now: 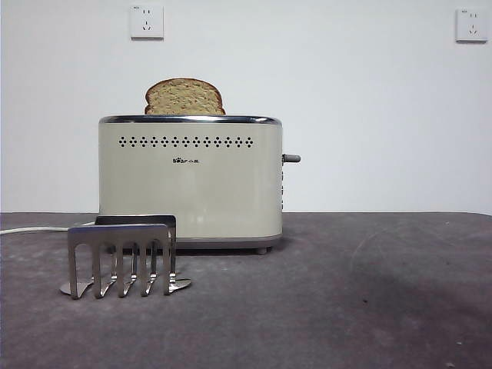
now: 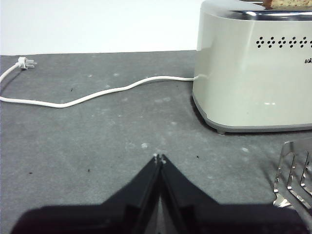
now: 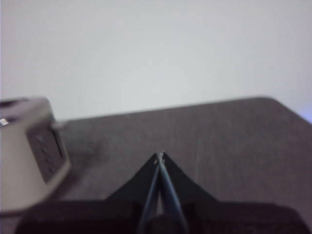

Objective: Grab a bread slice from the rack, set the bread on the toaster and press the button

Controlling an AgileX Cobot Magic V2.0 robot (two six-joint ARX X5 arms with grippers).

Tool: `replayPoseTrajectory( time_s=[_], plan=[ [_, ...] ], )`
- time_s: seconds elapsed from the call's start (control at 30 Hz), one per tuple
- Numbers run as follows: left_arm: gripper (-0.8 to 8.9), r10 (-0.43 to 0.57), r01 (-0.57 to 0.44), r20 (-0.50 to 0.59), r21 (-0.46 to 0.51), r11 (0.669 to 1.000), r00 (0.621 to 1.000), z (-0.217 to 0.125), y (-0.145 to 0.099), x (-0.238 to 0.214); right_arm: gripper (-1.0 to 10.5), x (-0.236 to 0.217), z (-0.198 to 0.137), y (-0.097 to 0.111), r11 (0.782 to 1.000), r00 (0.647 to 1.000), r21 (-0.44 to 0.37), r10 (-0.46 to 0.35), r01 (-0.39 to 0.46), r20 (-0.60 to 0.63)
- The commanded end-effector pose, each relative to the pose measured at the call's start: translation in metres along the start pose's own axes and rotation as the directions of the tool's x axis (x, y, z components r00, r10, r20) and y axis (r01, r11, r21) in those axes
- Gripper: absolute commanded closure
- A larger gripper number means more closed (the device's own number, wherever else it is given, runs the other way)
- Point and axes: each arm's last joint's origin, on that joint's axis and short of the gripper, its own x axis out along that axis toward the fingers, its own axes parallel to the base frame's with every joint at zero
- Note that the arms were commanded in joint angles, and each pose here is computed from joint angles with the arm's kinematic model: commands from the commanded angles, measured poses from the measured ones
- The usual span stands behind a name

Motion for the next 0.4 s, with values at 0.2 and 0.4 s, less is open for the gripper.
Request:
replayPoseTrajectory(
  time_s=[0.2, 0.4],
  plan=[
    [8.16, 0.005, -0.005, -0.010, -0.008, 1.000, 1.000, -0.004, 0.000, 0.001, 9.5, 0.002, -0.022, -0.003, 1.000, 0.999, 0.019, -0.022, 0.022, -0.035],
    [8.16, 0.006, -0.006, -0.009, -0.008, 1.000, 1.000, -0.004, 0.001, 0.001, 9.5, 0.003, -0.040, -0.005, 0.999, 0.988, 0.013, -0.034, 0.037, -0.151]
  ],
)
